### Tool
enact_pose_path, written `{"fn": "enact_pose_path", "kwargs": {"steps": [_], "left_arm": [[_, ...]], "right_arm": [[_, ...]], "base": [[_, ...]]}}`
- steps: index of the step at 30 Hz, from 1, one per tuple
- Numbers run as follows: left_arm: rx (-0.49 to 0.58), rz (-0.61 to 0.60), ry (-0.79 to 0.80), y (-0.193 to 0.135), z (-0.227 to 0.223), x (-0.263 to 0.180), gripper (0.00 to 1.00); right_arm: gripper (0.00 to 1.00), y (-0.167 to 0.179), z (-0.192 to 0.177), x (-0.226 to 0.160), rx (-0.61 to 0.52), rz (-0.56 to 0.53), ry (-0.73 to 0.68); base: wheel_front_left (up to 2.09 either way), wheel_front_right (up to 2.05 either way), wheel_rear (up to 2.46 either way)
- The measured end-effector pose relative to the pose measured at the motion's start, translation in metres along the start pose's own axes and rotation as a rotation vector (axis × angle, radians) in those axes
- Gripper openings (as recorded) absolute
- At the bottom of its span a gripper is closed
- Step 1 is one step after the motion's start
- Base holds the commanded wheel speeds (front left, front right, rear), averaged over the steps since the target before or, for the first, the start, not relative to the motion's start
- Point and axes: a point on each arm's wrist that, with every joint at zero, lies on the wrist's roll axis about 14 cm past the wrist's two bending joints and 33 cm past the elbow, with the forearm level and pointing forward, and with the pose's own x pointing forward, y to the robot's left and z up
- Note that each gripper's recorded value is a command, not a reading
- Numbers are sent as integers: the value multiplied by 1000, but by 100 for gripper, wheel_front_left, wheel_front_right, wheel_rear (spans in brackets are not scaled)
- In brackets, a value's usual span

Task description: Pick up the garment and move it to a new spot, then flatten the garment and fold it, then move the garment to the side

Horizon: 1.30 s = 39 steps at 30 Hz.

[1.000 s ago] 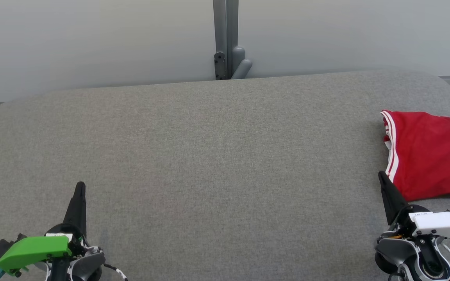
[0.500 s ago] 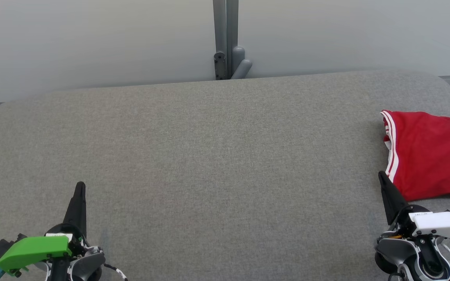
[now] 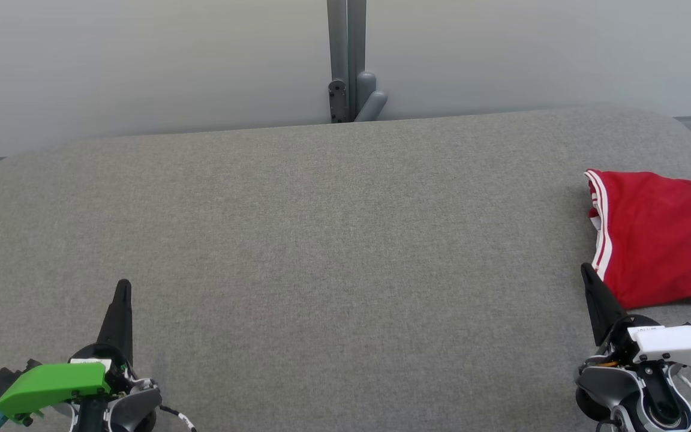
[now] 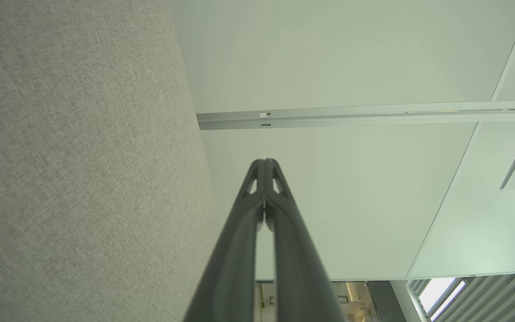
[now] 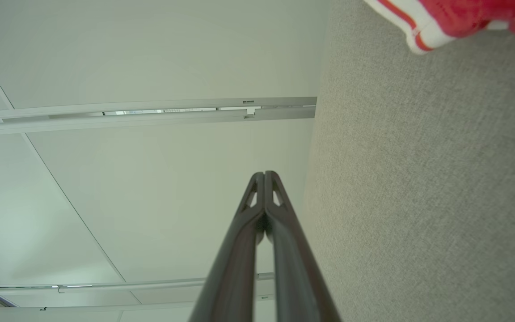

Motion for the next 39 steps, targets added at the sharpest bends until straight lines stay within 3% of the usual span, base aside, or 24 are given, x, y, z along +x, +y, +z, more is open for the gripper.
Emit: {"fn": "enact_pose_path", "kwargs": {"steps": [39], "left_arm": [[0,0,0,0,0,0,0]], "right_arm": [[0,0,0,0,0,0,0]], "base": [[0,0,0]]}}
